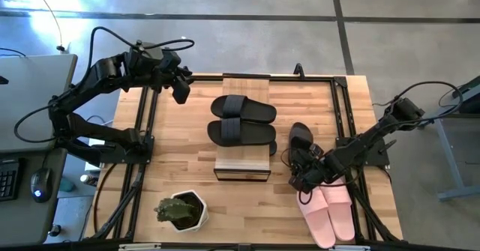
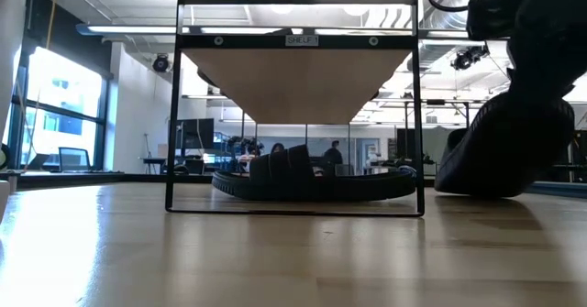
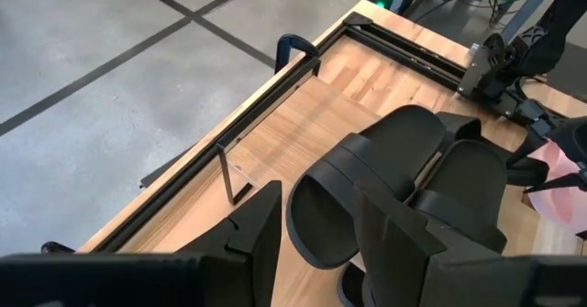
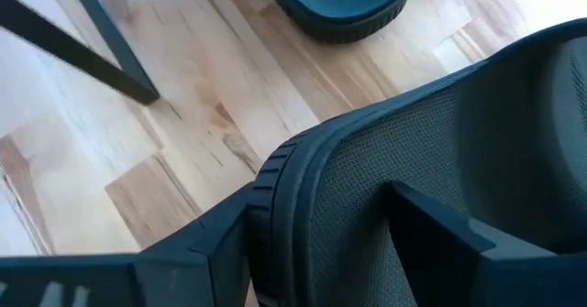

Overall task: Pick and place slides into the shelf
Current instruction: Put the black slipper under the shelf

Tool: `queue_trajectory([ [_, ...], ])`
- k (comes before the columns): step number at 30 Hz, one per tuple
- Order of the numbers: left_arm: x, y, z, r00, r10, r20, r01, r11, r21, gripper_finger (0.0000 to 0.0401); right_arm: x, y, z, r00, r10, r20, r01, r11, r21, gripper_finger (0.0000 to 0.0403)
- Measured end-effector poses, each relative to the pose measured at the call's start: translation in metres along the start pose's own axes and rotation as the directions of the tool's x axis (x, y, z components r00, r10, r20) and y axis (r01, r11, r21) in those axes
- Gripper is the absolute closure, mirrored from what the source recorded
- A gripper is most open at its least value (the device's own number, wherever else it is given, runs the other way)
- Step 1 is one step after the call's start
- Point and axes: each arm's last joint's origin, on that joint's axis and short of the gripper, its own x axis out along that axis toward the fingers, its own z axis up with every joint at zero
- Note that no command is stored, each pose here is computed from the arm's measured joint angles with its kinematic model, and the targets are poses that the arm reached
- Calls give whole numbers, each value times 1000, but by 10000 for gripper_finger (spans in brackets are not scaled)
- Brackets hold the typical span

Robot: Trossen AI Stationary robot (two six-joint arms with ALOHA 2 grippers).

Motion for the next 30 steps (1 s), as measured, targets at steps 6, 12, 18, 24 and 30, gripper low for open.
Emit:
queue_trajectory([
  [6,0,0,0,1000,0,0,0,1000,0,279,0,2,1,1000,26,-5,-26,1000,8,190],
  [12,0,0,0,1000,0,0,0,1000,0,279,-3,3,1,998,57,-25,-55,994,91,189],
  [18,0,0,0,1000,0,0,0,1000,0,279,-4,3,1,995,85,-56,-78,991,106,189],
  [24,0,0,0,1000,0,1,0,1000,1,279,-10,3,4,995,82,-49,-76,992,102,189],
  [30,0,0,0,1000,3,2,-3,1000,4,279,-19,6,11,996,77,-39,-75,995,64,189],
])
